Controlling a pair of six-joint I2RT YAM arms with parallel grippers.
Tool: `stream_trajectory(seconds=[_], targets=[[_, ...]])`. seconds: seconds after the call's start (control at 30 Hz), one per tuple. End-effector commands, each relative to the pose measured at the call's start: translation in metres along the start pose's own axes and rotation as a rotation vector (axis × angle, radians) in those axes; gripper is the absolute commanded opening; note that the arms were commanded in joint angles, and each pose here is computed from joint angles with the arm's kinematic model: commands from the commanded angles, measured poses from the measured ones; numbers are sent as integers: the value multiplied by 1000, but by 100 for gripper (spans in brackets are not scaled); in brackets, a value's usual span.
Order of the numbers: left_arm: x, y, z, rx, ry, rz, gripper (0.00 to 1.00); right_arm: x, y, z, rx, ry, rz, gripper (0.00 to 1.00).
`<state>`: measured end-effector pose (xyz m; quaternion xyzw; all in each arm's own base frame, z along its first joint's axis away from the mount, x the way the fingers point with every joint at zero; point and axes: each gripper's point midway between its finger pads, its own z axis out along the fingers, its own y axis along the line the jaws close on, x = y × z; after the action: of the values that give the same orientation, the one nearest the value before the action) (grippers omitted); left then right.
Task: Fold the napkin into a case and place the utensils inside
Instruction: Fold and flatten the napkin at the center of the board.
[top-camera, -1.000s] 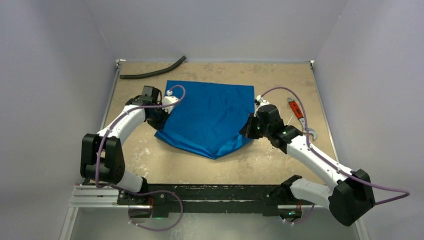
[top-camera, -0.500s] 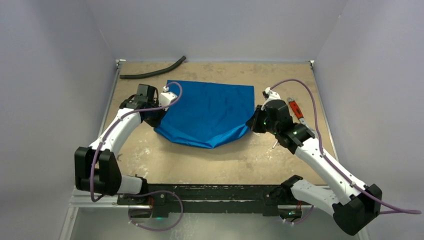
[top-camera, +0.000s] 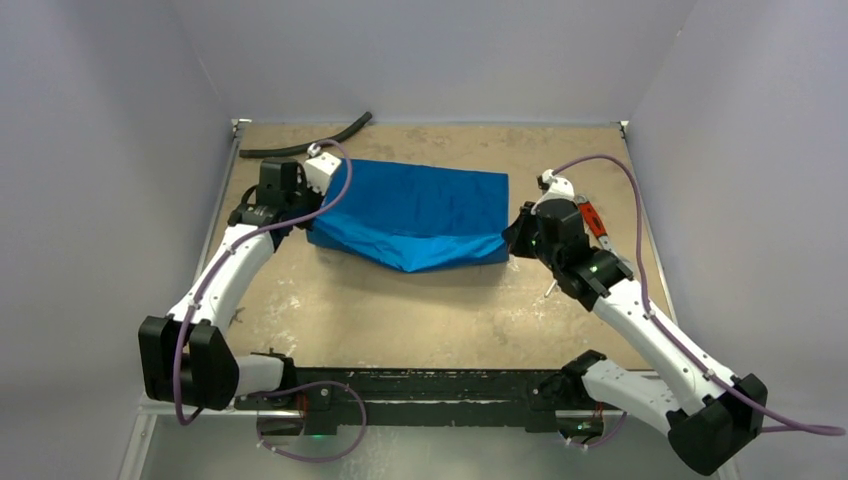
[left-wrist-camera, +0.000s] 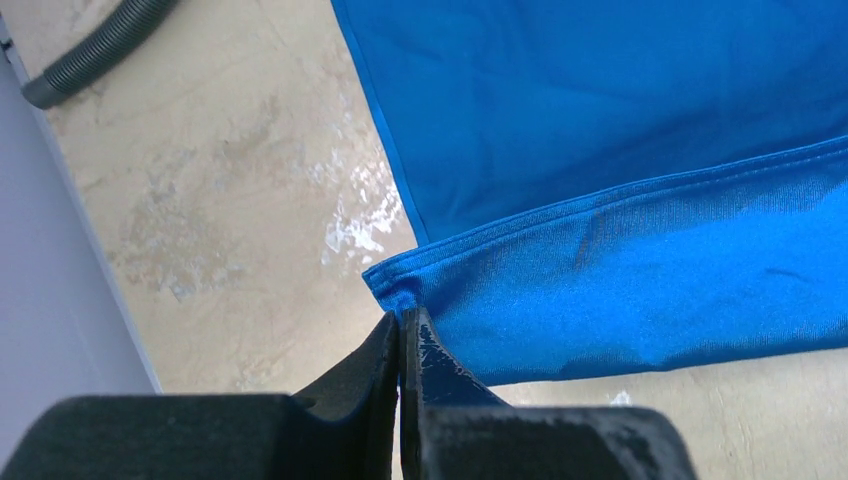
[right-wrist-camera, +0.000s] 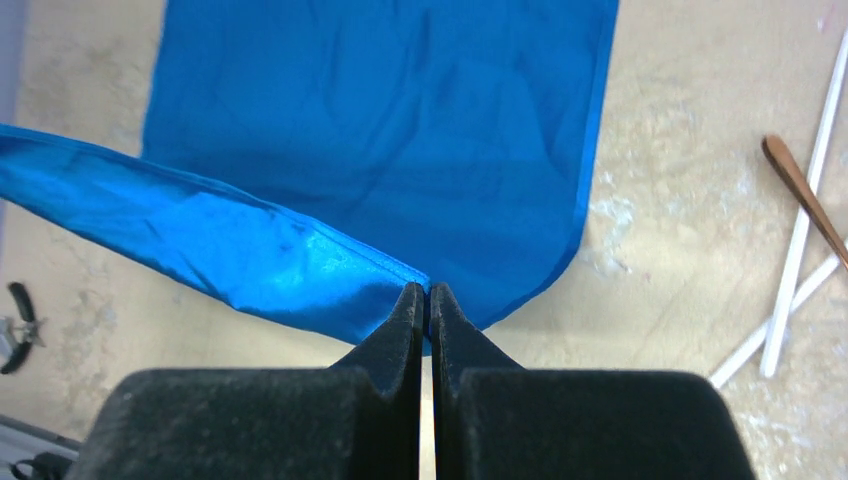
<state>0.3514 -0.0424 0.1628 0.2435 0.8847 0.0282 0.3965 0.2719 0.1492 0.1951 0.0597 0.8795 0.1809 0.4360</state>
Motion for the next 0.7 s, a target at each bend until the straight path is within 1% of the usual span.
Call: stream_trajectory(seconds=[0.0,0.17,0.3,0.47,0.67], targets=[[-28,15,9,-62,-106,-59,0,-48,18,-5,-77,-215,-15,0],[-49,26,16,-110,-187,-87,0,-70,10,11,-5,-274,-43,0],[-63,38,29,-152,-213,-109,0,-86,-2,33,30,-287,-41,0],[-79,49,52,-181,-239,-120,0,-96,-16,63,32,-277,-29,0],[-87,54,83,-185,-241,-139,0,-87,-17,99,39,-211,-83,0]])
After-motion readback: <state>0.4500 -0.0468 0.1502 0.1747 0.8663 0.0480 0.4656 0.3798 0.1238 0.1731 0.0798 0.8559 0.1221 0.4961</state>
